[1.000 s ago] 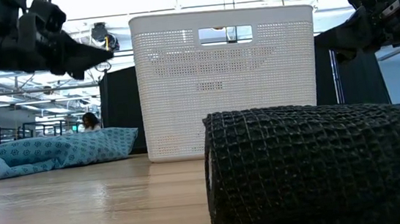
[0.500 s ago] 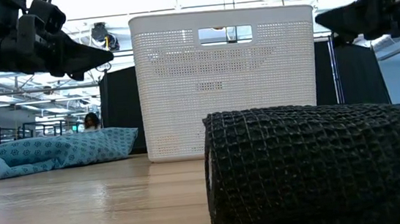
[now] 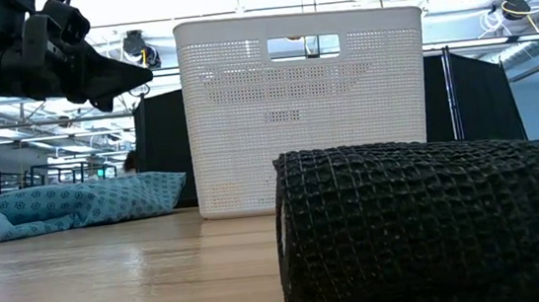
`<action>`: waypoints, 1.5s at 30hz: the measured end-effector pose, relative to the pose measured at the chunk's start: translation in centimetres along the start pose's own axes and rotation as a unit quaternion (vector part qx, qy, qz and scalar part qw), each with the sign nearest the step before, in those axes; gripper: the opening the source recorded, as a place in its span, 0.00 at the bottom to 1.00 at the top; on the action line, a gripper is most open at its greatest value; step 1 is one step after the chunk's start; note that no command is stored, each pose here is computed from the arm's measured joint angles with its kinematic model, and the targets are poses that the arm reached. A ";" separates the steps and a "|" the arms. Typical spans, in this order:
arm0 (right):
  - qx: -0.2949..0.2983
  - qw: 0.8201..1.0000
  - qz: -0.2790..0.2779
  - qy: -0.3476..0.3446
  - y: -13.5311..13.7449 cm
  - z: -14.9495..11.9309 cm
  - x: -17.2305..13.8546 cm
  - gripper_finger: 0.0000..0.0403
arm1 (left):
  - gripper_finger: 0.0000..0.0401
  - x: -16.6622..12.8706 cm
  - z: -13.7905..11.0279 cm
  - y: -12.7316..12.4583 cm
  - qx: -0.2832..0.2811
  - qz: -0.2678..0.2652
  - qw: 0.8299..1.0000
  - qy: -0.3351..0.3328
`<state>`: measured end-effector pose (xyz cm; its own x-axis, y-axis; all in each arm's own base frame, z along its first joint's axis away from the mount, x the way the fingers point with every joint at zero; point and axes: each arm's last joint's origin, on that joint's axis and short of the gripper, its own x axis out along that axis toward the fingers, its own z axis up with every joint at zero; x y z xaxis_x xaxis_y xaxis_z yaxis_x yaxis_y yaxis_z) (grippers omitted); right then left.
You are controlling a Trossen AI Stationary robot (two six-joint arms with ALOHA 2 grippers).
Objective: Pick & place medical supplies in basket/bin
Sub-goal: Put the black rolled bandage in the white bin
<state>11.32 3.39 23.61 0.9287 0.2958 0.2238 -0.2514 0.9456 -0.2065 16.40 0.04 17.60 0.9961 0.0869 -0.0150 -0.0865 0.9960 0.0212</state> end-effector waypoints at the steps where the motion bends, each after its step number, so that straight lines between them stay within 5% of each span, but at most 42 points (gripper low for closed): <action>1: -0.004 1.000 0.002 -0.007 0.1 0.7 0.2 0.00 | 0.06 0.0 0.0 0.0 -0.002 0.000 1.000 0.000; 5: -0.013 1.000 0.016 -0.013 0.7 3.4 1.6 0.00 | 0.09 0.0 0.0 0.0 -0.014 0.000 1.000 -0.001; 9: -0.017 0.998 0.028 0.051 1.9 5.4 4.1 0.00 | 0.08 0.0 0.0 0.0 -0.017 0.000 1.000 -0.001; 16: -0.024 0.987 -0.010 0.157 5.4 5.6 9.4 0.01 | 0.04 0.0 0.0 0.0 -0.028 0.000 1.000 -0.001; 21: 0.041 0.976 -0.011 0.215 8.0 3.5 12.7 0.11 | 0.01 0.0 0.0 0.0 -0.038 0.000 0.999 -0.001; 34: 0.121 0.926 0.011 0.358 12.5 -1.8 19.1 0.60 | 0.09 0.0 0.2 0.0 -0.040 0.001 0.999 -0.008; 45: 0.178 0.880 0.017 0.440 13.8 -6.7 20.3 0.78 | 0.05 0.0 0.4 0.0 -0.024 0.001 1.000 -0.017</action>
<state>28.48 21.54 18.91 0.7313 0.2534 -0.6332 -0.2073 0.9671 0.1476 16.42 0.05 17.98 0.9958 0.0895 0.0199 -0.0890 0.9957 -0.0259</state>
